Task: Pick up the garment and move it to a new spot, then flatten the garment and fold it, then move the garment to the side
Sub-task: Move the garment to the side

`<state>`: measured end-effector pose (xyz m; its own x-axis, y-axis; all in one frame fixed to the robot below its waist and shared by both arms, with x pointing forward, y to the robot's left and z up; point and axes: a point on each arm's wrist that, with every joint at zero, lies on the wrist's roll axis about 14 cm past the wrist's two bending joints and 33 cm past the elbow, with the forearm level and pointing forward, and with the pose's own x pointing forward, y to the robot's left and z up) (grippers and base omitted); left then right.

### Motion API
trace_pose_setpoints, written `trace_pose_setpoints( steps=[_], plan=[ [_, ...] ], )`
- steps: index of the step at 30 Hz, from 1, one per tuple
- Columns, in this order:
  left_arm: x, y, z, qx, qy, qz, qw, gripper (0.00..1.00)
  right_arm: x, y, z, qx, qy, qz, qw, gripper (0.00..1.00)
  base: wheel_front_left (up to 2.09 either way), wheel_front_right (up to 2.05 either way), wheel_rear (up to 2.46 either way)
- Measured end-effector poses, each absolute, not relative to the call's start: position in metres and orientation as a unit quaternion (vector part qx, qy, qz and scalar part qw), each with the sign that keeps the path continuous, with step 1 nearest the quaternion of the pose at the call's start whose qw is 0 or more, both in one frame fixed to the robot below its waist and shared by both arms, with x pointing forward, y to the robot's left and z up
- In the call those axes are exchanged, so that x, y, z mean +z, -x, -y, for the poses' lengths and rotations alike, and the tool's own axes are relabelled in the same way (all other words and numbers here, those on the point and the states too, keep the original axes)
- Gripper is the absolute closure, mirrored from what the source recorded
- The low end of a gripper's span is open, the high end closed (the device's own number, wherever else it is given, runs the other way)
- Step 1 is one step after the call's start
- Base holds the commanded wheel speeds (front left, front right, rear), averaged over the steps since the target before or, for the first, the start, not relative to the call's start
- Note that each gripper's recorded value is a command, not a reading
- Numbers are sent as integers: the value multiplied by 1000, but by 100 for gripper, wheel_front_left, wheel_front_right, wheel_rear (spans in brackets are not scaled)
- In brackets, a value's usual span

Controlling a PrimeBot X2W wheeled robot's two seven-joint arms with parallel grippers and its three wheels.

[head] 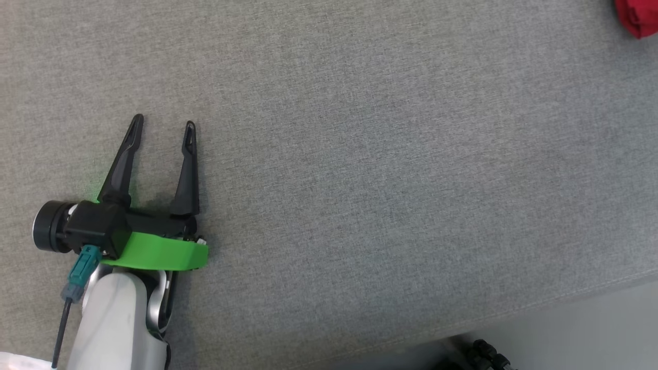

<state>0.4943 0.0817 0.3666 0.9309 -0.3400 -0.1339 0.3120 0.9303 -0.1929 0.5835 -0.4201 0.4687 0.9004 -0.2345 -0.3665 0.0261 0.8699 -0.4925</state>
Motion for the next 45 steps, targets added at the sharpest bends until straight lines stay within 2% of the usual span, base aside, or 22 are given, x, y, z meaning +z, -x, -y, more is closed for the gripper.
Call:
trace_pose_setpoints(
  steps=[1,2,3,4,5,13,23,35,45],
  plan=[
    [367,-494,-83,-166,84,-82,979,0,470,-586,420,-70,246,-209,944,100,0,0,0],
    [367,-494,-83,-165,84,-82,979,0,470,-588,420,-70,251,-210,942,88,0,0,0],
    [367,-494,-84,-164,83,-82,979,0,471,-589,420,-68,258,-206,941,66,0,0,0],
    [367,-494,-84,-163,83,-82,980,0,472,-591,421,-68,263,-204,941,11,0,0,0],
    [367,-494,-84,-163,84,-82,980,0,473,-592,422,-69,270,-204,939,0,0,0,0],
    [380,-492,-90,-148,92,-76,982,0,500,-598,414,-63,289,-154,943,0,0,0,0],
    [405,-456,-124,-92,90,-76,989,0,555,-587,339,-14,176,-20,984,0,0,0,0],
    [448,-413,-166,-38,74,-40,996,0,551,-509,240,56,59,53,995,0,0,0,0],
    [474,-389,-180,-19,72,-7,997,0,535,-442,195,82,-5,59,995,0,0,0,0]
  ],
)
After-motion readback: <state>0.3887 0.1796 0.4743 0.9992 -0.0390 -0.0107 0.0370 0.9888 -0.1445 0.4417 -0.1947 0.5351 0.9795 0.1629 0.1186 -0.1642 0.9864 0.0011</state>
